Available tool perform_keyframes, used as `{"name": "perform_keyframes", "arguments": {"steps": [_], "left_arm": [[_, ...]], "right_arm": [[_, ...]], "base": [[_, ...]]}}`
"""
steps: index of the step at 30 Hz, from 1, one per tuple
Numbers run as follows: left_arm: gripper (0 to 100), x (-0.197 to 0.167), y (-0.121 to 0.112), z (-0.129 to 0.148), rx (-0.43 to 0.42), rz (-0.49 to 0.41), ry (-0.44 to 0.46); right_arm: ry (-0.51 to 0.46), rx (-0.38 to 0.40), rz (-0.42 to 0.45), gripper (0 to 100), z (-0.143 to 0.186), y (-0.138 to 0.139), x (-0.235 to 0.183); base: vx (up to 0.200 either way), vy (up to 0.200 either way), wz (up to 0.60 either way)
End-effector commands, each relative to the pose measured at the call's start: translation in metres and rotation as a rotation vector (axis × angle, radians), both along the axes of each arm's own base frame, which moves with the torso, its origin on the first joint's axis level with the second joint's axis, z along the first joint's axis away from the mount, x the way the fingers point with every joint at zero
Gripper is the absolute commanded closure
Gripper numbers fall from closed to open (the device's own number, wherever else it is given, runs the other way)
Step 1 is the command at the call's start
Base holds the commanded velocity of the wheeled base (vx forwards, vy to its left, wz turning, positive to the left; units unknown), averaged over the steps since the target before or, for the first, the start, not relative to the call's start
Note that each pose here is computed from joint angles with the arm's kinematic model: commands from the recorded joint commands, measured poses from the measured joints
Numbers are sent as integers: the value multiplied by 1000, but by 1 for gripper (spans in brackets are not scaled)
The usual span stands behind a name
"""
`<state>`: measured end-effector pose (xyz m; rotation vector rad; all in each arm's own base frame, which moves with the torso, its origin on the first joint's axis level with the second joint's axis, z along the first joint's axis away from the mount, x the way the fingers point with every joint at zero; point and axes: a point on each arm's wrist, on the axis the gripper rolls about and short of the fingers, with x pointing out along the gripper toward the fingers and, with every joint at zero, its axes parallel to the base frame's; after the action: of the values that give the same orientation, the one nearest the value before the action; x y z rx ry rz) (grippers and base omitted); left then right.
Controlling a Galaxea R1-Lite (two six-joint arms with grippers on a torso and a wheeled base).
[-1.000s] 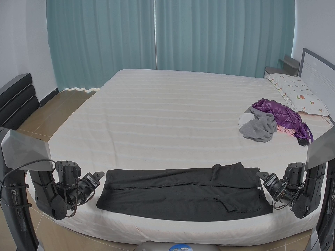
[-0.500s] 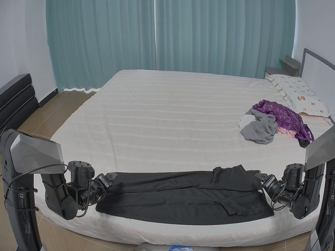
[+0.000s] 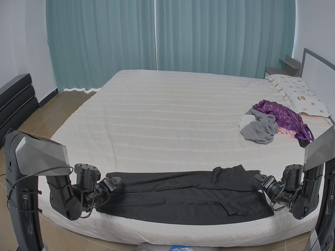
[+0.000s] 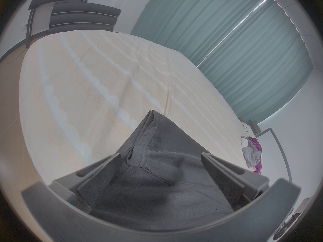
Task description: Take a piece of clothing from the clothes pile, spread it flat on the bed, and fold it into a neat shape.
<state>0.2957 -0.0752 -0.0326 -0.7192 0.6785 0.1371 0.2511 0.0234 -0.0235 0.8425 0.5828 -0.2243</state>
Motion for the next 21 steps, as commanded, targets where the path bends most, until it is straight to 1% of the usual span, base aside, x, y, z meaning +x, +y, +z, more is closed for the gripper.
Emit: {"name": "perform_keyframes", "arguments": {"steps": [1, 3, 4, 8, 11, 14, 19, 21], "left_arm": [[0, 7, -4, -5, 15, 5, 8], [0, 10, -4, -6, 19, 8, 17], [100, 11, -5, -6, 22, 9, 22], [100, 12, -3, -5, 39, 35, 16], [100, 14, -1, 0, 62, 69, -8], [100, 15, -1, 8, 66, 72, -31], [100, 20, 0, 17, 74, 68, -67], [100, 21, 2, 23, 66, 78, -94]], "right_arm": [[-9, 1, 0, 0, 0, 0, 1], [-8, 1, 0, 0, 0, 0, 1], [-6, 0, 0, 0, -1, 0, 0], [-5, 0, 12, 0, 0, 3, -1], [-26, 3, 50, 0, 6, 13, -2], [-29, 4, 80, 0, 6, 21, -2], [-35, 6, 95, 0, 3, 25, 3], [-20, 4, 102, 0, -5, 28, 11]], "base": [[0, 0, 0], [0, 0, 0], [0, 0, 0], [0, 0, 0], [0, 0, 0], [0, 0, 0], [0, 0, 0], [0, 0, 0]]}}
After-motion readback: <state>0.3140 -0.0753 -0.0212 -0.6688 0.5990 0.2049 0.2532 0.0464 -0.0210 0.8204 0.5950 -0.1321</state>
